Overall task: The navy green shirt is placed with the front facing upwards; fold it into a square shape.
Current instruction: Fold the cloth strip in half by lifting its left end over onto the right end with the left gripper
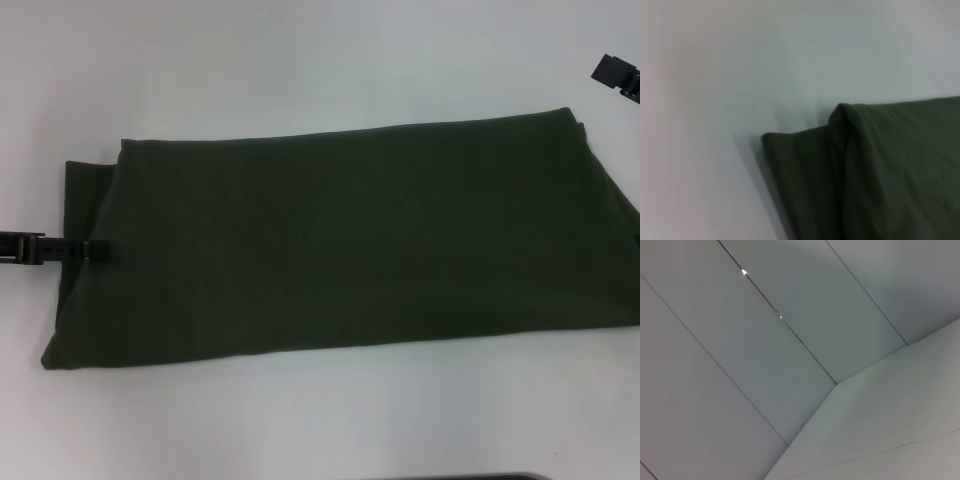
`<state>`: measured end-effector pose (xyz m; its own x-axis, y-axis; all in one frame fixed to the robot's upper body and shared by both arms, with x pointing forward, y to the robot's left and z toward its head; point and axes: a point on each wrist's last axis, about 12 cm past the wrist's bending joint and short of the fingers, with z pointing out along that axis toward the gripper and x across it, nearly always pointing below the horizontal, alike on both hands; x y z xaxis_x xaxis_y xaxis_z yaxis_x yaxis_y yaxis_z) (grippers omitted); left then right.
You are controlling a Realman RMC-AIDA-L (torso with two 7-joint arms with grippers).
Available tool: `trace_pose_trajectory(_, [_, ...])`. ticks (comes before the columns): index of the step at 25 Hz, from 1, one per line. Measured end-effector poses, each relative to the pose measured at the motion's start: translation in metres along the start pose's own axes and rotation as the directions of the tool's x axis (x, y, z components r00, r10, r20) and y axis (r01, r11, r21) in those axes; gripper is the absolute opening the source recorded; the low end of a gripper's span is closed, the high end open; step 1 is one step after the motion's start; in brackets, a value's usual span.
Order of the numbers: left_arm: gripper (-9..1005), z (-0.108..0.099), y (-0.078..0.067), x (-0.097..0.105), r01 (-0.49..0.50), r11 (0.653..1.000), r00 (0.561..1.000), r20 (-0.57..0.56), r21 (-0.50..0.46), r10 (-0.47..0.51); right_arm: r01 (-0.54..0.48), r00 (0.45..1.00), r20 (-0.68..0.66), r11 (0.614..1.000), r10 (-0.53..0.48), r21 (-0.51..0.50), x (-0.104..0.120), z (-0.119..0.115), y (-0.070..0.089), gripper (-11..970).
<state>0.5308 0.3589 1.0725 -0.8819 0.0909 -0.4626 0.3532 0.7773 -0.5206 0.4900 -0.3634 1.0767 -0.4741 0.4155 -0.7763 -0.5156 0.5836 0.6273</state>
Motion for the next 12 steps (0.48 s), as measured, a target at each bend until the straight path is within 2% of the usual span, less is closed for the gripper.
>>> trace_pose_trajectory(12, [884,0.005,-0.011,-0.011,-0.034,0.998,0.999,-0.005,0.050,0.035,0.002,1.000,0.003,1.000,-0.002,0.004,-0.002,-0.001,-0.001,547])
